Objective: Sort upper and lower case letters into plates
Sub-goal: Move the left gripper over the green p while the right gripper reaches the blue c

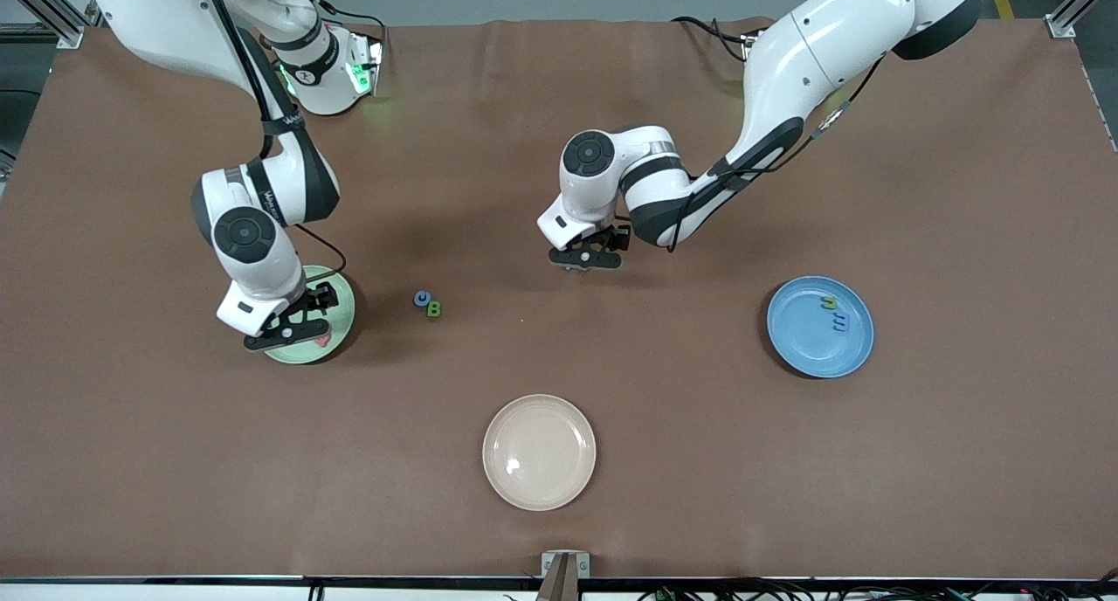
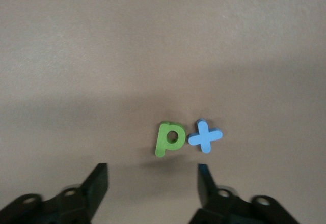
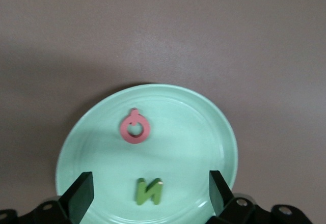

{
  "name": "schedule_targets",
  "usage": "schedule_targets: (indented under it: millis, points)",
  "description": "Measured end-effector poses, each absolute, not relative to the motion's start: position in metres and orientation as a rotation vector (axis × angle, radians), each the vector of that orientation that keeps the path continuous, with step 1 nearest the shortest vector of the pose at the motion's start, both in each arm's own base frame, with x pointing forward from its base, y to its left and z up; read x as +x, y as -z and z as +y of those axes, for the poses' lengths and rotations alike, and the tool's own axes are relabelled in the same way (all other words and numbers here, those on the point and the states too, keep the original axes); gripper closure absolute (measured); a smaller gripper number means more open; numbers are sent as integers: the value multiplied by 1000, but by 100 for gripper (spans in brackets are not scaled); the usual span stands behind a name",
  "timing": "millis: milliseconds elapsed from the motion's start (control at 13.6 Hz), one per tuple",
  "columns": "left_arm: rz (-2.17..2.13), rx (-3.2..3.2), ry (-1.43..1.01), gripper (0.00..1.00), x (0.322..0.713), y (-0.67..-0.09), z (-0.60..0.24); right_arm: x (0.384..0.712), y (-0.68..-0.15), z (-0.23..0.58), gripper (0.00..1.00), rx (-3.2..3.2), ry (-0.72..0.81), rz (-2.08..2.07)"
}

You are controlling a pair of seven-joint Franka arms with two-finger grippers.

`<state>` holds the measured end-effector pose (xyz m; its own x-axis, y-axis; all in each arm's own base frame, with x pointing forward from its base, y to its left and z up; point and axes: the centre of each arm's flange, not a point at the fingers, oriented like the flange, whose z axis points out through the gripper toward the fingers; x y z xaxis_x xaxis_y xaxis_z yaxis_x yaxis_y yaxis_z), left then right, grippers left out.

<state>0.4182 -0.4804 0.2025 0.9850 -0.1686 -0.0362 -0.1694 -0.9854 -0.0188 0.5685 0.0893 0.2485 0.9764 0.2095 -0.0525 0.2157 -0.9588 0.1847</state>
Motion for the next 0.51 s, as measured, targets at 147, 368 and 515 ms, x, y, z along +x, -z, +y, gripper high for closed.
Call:
schedule_targets:
  millis: [147, 368, 515]
  points:
    - [297, -3108, -45, 35, 420, -201, -479, 568, -244, 91, 0, 3080, 88, 104]
    - [342, -3090, -11, 44, 421, -196, -476, 569, -241, 98, 0, 3141, 142, -81]
    - [370, -3086, -10, 45, 419, -192, -476, 568, -241, 110, 0, 3121, 143, -324]
